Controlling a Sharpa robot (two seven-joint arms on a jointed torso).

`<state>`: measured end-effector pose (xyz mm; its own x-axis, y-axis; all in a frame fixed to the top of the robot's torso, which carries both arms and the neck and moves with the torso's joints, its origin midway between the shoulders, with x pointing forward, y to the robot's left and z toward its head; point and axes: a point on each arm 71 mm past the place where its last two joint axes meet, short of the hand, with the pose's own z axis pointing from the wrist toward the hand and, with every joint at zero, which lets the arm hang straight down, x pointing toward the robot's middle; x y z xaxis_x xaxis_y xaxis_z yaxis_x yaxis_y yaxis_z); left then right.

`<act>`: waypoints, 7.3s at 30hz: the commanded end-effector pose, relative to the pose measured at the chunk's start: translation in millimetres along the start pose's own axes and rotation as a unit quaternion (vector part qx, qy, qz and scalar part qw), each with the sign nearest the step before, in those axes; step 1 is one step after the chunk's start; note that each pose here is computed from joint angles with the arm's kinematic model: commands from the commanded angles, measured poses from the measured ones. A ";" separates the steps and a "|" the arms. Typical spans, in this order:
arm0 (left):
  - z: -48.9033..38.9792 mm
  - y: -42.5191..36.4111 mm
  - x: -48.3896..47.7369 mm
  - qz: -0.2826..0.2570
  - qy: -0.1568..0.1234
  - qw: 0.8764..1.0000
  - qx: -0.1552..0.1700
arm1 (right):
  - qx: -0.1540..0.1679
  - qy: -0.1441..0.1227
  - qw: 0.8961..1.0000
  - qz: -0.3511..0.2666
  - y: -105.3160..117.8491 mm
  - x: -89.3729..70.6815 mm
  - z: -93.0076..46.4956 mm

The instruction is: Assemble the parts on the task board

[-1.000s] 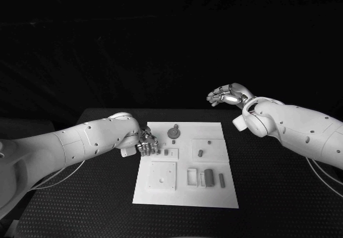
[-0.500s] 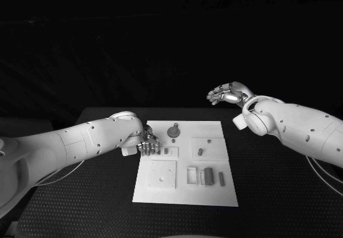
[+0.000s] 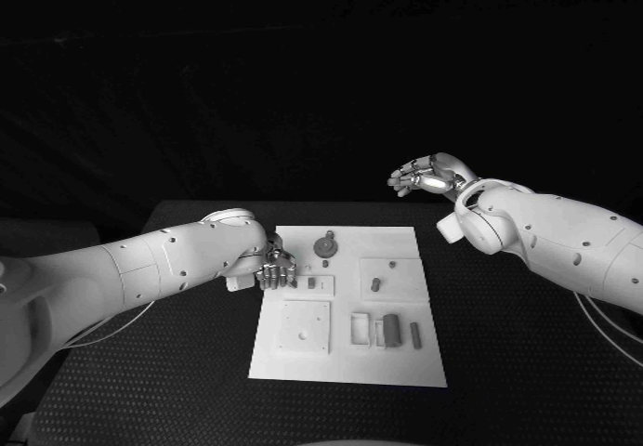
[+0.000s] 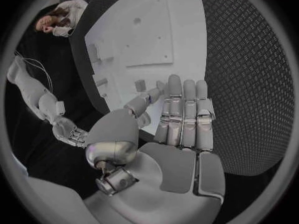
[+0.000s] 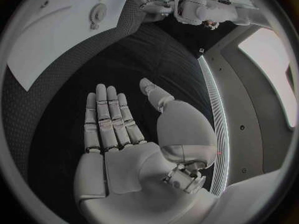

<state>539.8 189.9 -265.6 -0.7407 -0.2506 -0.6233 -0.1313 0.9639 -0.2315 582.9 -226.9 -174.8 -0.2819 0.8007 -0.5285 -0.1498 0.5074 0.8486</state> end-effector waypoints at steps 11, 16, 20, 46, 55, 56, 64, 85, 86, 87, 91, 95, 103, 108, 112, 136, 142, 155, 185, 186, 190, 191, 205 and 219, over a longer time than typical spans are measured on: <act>-0.9 -6.4 1.8 0.004 -0.014 1.000 0.005 | -0.003 0.007 1.000 0.002 0.5 1.6 0.0; -1.3 -7.9 2.6 0.015 -0.016 1.000 0.005 | -0.003 0.007 1.000 0.002 0.2 1.4 -0.2; -1.6 -10.6 4.1 0.027 -0.017 0.999 0.006 | -0.003 0.007 1.000 0.002 0.3 1.5 -0.1; -4.5 -18.0 8.5 0.057 -0.035 0.998 0.014 | -0.003 0.008 1.000 0.002 0.5 2.0 -0.3; -4.7 -18.5 9.3 0.052 -0.032 0.998 0.016 | -0.003 0.008 1.000 0.002 0.5 2.1 -0.2; -4.7 -18.8 9.4 0.052 -0.032 0.998 0.016 | -0.003 0.008 1.000 0.002 0.6 2.1 -0.1; -4.5 -20.5 10.5 0.048 -0.026 0.998 0.019 | -0.003 0.008 1.000 0.002 0.4 1.9 -0.2; -4.6 -24.6 10.8 0.033 -0.030 0.999 0.031 | -0.002 0.007 1.000 0.002 -0.1 1.1 -0.6; -4.6 -24.8 10.9 0.033 -0.030 0.999 0.031 | -0.003 0.007 1.000 0.002 -0.1 1.2 -0.6; -4.6 -25.0 11.0 0.033 -0.030 0.999 0.031 | -0.003 0.007 1.000 0.002 0.0 1.3 -0.6; -4.5 -25.3 11.3 0.034 -0.028 0.999 0.031 | -0.002 0.007 1.000 0.002 -0.1 1.2 -0.6; -4.4 -24.8 11.2 0.034 -0.027 0.999 0.031 | -0.002 0.007 1.000 0.002 -0.3 1.2 -0.6; -3.6 -21.9 11.5 0.040 -0.016 0.999 0.023 | -0.002 0.007 1.000 0.002 -0.5 1.0 -0.8; -3.3 -21.6 11.4 0.040 -0.015 0.999 0.022 | -0.002 0.007 1.000 0.002 -0.4 1.1 -0.7; -2.6 -22.8 11.5 0.041 -0.014 0.999 0.024 | -0.003 0.007 1.000 0.002 -0.3 1.5 -0.6; -0.7 -27.4 12.6 0.096 -0.014 0.995 0.040 | -0.003 0.008 1.000 0.002 0.1 2.9 0.0; -0.6 -27.1 12.1 0.110 -0.018 0.993 0.040 | -0.003 0.008 1.000 0.002 -0.1 2.9 -0.1; -0.4 -31.8 12.4 0.128 -0.022 0.990 0.047 | -0.003 0.009 1.000 0.003 0.0 4.3 0.3; -2.4 -28.2 14.1 0.108 -0.029 0.993 0.045 | -0.001 0.007 1.000 0.002 -1.5 2.4 -0.6; -2.4 -27.9 13.8 0.107 -0.030 0.993 0.044 | -0.001 0.007 1.000 0.002 -1.6 2.4 -0.7; -2.3 -28.0 13.2 0.104 -0.034 0.993 0.045 | -0.001 0.008 1.000 0.002 -1.6 2.5 -0.7; -2.3 -28.1 13.1 0.102 -0.035 0.993 0.045 | -0.001 0.008 1.000 0.002 -1.6 2.6 -0.7; -2.9 -25.7 10.5 0.073 -0.044 0.995 0.052 | -0.001 0.007 1.000 0.002 -2.3 2.4 -0.9; -3.2 -24.6 9.9 0.071 -0.046 0.995 0.052 | 0.000 0.007 1.000 0.002 -3.0 2.4 -1.2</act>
<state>535.5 165.4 -261.0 -0.6783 -0.1201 -0.7249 0.0442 0.9781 -0.2034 582.0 -227.9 -178.3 -0.2846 0.8007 -0.5271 -0.1425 0.5083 0.8493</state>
